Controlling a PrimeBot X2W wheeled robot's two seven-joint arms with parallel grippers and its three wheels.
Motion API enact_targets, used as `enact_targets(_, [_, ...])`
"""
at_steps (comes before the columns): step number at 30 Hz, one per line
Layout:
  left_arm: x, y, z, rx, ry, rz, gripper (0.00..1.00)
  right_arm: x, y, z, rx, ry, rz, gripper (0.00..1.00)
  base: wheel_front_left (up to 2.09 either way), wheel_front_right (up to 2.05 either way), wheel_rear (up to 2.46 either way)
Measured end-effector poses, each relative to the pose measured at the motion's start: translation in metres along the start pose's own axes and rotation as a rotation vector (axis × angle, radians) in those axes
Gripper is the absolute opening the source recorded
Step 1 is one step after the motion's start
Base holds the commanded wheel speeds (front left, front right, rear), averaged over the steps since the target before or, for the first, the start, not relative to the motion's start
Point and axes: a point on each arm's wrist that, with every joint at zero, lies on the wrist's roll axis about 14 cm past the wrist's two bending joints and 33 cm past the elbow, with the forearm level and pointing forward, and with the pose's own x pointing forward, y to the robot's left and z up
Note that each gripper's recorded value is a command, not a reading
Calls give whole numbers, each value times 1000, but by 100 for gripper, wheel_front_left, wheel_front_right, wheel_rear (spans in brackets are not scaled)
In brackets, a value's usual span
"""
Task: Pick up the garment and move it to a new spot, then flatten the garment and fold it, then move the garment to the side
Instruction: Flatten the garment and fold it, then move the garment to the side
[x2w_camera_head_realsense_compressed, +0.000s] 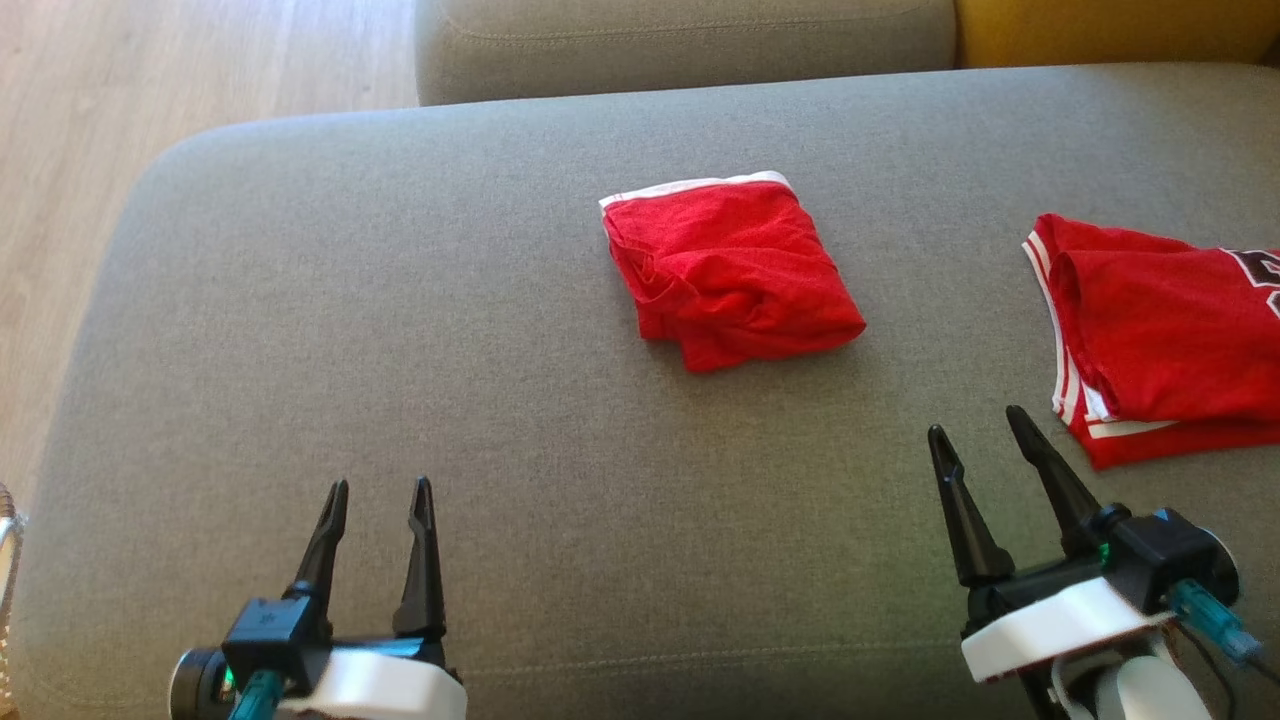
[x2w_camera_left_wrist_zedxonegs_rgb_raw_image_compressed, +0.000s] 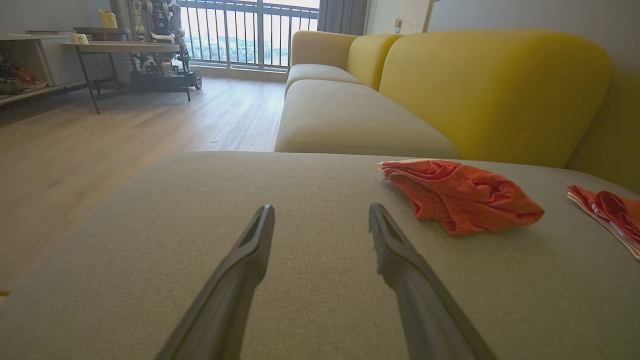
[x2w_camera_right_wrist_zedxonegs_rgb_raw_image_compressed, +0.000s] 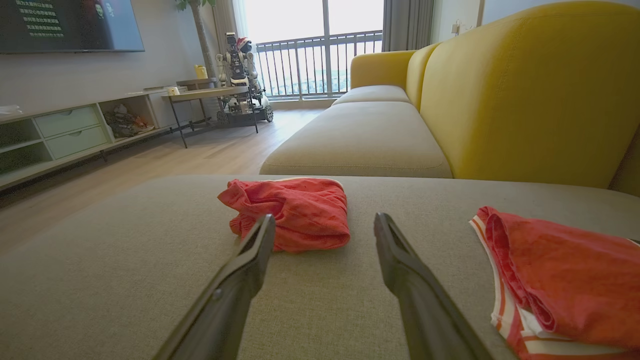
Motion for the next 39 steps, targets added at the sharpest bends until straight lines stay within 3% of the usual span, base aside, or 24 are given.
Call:
enact_targets(31, [-4,2,-7,-5,24,12,100,-7,3,-12,16,39,5,100,0,0,0])
enact_targets(39, [0,-1,-18,-8,61,4,100,29,-1,-44,140,130,-22,100,0,0,0])
